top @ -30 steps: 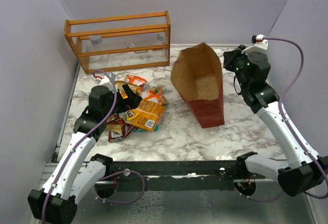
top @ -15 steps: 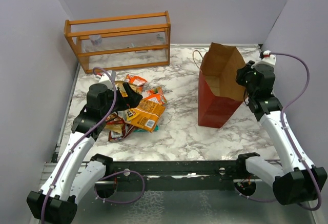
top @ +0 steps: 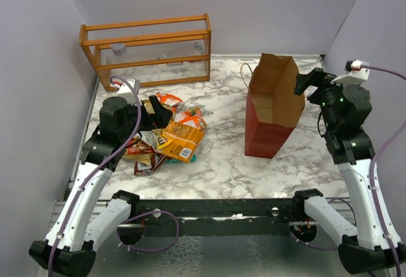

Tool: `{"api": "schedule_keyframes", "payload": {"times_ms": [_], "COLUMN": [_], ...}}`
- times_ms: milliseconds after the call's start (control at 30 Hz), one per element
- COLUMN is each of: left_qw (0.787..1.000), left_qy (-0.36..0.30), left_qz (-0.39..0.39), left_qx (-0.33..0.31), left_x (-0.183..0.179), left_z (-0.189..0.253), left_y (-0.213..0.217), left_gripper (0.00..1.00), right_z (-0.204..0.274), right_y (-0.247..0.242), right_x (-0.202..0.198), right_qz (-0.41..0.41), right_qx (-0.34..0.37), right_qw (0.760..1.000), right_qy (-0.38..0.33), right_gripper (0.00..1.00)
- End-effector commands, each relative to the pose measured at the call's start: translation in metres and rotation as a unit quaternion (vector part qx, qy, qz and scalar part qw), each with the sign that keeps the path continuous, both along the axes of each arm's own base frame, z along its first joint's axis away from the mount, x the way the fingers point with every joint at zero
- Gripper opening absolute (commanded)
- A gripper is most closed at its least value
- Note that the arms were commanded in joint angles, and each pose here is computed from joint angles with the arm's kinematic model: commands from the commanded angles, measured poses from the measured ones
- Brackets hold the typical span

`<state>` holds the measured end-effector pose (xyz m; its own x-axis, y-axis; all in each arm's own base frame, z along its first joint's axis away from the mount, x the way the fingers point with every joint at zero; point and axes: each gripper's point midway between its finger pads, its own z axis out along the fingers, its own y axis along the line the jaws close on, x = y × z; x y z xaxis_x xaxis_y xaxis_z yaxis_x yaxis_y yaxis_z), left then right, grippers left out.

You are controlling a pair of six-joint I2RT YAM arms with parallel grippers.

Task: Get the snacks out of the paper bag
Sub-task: Adjust the paper bag at the center of the board, then reset both arms

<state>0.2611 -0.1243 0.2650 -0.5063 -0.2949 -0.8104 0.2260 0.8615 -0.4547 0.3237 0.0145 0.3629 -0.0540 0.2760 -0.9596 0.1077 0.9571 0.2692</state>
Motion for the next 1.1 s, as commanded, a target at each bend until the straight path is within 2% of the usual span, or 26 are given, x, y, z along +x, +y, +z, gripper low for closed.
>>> {"api": "schedule_keyframes", "payload": {"times_ms": [0, 200, 300, 400, 533, 667, 1067], "left_qw": [0.998, 0.986, 0.975, 0.965, 0.952, 0.946, 0.948], "left_qy": [-0.044, -0.147, -0.202, -0.233, -0.252, -0.275, -0.283], "left_qz": [0.037, 0.065, 0.083, 0.109, 0.156, 0.159, 0.134], "left_qx": [0.036, 0.039, 0.039, 0.051, 0.069, 0.074, 0.058], "left_x": [0.001, -0.001, -0.015, -0.028, -0.035, -0.038, -0.035], "left_z": [0.038, 0.129, 0.180, 0.205, 0.222, 0.236, 0.239], "left_y": [0.021, 0.036, 0.047, 0.062, 0.083, 0.086, 0.074], "left_gripper": [0.98, 0.98, 0.98, 0.98, 0.98, 0.98, 0.99], "right_z": [0.039, 0.111, 0.149, 0.173, 0.196, 0.205, 0.191], "right_y": [0.009, 0.054, 0.063, 0.062, 0.050, 0.037, 0.012], "right_x": [-0.034, -0.081, -0.107, -0.132, -0.162, -0.181, -0.168], "right_qz": [0.046, 0.187, 0.216, 0.219, 0.204, 0.183, 0.113], "right_qx": [-0.021, -0.033, -0.037, -0.049, -0.059, -0.073, -0.076], "right_qw": [0.998, 0.974, 0.963, 0.956, 0.953, 0.953, 0.970], "right_qy": [-0.037, -0.124, -0.158, -0.187, -0.217, -0.230, -0.199], "right_gripper": [0.99, 0.99, 0.99, 0.99, 0.99, 0.99, 0.99]}}
